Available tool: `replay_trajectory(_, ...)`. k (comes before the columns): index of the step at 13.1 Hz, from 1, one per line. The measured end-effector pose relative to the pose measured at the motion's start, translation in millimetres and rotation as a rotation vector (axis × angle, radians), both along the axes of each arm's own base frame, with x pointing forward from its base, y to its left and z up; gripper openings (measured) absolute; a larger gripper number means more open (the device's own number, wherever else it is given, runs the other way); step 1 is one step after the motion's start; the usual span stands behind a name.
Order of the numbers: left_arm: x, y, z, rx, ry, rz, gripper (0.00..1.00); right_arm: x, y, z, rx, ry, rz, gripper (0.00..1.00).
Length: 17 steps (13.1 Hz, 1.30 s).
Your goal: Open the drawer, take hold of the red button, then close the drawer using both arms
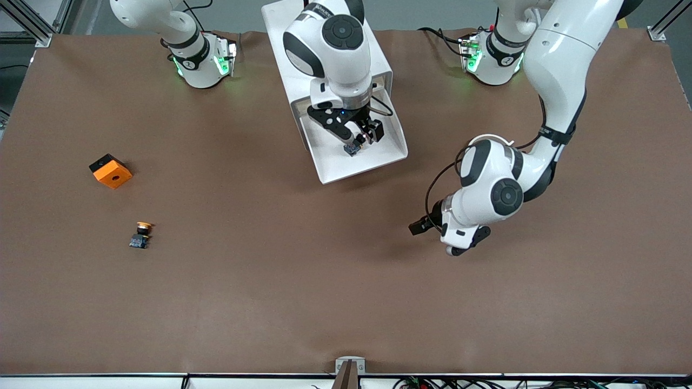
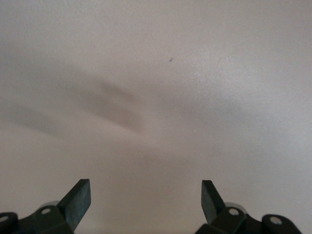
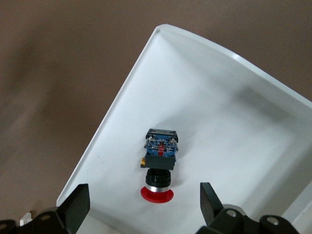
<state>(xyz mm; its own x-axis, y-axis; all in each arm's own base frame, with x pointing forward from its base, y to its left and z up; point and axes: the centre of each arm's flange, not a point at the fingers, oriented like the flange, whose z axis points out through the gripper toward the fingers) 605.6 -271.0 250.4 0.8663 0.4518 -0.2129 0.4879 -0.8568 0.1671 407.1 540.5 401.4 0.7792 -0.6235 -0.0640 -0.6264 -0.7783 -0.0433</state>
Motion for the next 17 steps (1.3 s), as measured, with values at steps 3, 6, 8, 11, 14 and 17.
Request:
replay_trajectory(3,-25,-8,-5,0.038,-0.025,-0.081,1.00,2,2,-32,-0.053,0.004,0.036,1.00)
replay_trajectory(6,-35,-24,0,0.112,-0.080,-0.175,1.00,1,4,-52,-0.078,0.012,0.048,1.00)
replay_trajectory(8,-36,-28,5,0.119,-0.089,-0.190,1.00,2,4,-54,-0.081,0.011,0.049,1.00)
replay_trajectory(11,-28,-37,27,0.111,-0.114,-0.197,1.00,3,4,-53,-0.081,0.009,0.048,1.00)
replay_trajectory(14,-29,-46,43,0.111,-0.102,-0.216,1.00,3,4,-60,-0.085,0.013,0.047,1.00)
replay_trajectory(17,-31,-45,41,0.143,-0.092,-0.244,1.00,4,6,-63,-0.081,0.011,0.047,0.94)
